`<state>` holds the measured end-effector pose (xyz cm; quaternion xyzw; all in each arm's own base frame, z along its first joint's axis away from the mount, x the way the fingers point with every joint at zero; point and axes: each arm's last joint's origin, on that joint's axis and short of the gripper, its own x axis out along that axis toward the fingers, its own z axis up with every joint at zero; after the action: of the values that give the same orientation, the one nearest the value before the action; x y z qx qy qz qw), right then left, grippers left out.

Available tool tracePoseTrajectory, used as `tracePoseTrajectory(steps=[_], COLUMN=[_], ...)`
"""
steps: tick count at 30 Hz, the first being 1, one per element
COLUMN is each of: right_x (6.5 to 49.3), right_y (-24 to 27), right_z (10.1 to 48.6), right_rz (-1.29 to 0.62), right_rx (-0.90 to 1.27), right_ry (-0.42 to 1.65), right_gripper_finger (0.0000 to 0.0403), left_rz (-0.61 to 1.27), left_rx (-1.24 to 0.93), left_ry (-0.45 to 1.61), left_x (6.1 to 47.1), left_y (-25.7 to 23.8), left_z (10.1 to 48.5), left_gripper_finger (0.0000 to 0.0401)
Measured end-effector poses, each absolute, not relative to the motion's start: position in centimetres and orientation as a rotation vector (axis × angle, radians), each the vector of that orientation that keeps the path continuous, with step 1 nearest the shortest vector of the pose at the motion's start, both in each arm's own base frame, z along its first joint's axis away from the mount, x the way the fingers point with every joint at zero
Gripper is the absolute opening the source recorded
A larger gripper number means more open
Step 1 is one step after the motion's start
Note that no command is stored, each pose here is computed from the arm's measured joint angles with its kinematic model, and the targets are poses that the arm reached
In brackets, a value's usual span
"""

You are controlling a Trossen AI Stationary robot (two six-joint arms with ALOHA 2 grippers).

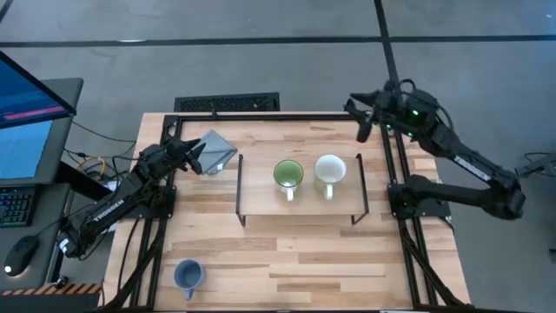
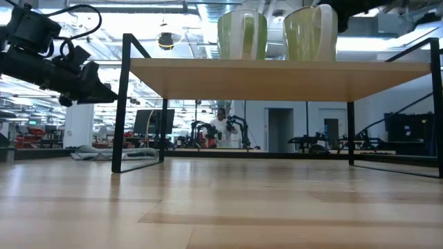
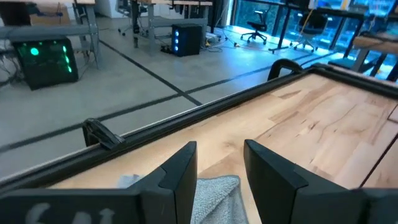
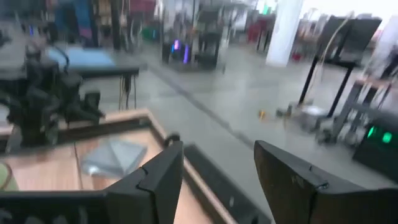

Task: Stack small to large cups/mugs on shelf
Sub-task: Put the blue mug on the shelf

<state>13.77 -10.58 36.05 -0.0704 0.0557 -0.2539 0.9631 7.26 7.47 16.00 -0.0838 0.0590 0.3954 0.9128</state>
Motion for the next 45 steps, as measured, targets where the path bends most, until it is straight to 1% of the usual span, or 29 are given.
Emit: tracePoseTrajectory(steps=[6,14,19,22,27,32,34,37,40,43,45], right_x=[11.7,11.1,10.2,9.2,7.8,7.2,7.2,7.2,7.1,7.0,7.1], right_y=[-9.3,-9.0,-8.9,-8.8,-8.3,-8.1,-8.2,-8.4,-8.5,-8.5,-8.5], right_z=[34.6,30.7,29.6,29.5,29.7,29.6,29.5,29.4,29.4,29.4,29.4], right_rz=[-0.542,-0.546,-0.585,-0.634,-0.698,-0.728,-0.733,-0.742,-0.750,-0.756,-0.755], right_rx=[-0.164,-0.198,-0.217,-0.230,-0.194,-0.190,-0.182,-0.174,-0.174,-0.173,-0.174], right_ry=[0.087,0.161,0.124,0.105,0.085,0.095,0.109,0.122,0.124,0.125,0.125], right_gripper_finger=[0.0221,0.0221,0.0221,0.0221,0.0221,0.0221,0.0221,0.0221,0.0221,0.0221,0.0221], left_rz=[0.794,0.645,0.544,0.466,0.381,0.260,0.233,0.200,0.144,0.064,0.009], left_rx=[-0.227,-0.228,-0.232,-0.214,-0.170,-0.105,-0.124,-0.221,-0.272,-0.263,-0.220], left_ry=[0.103,0.076,0.066,0.035,-0.022,-0.009,-0.025,-0.059,-0.078,-0.089,-0.095], left_x=[7.3,7.6,7.8,7.9,7.8,7.6,7.6,7.5,7.5,7.3,7.1], left_y=[7.4,7.1,6.9,6.7,6.3,5.6,5.4,5.0,4.6,4.1,3.8], left_z=[16.0,16.3,16.5,16.8,19.3,21.5,22.1,23.1,24.0,25.0,25.7], left_gripper_finger=[0.0125,0.0125,0.0125,0.0125,0.0125,0.0125,0.0125,0.0125,0.0125,0.0125,0.0125])
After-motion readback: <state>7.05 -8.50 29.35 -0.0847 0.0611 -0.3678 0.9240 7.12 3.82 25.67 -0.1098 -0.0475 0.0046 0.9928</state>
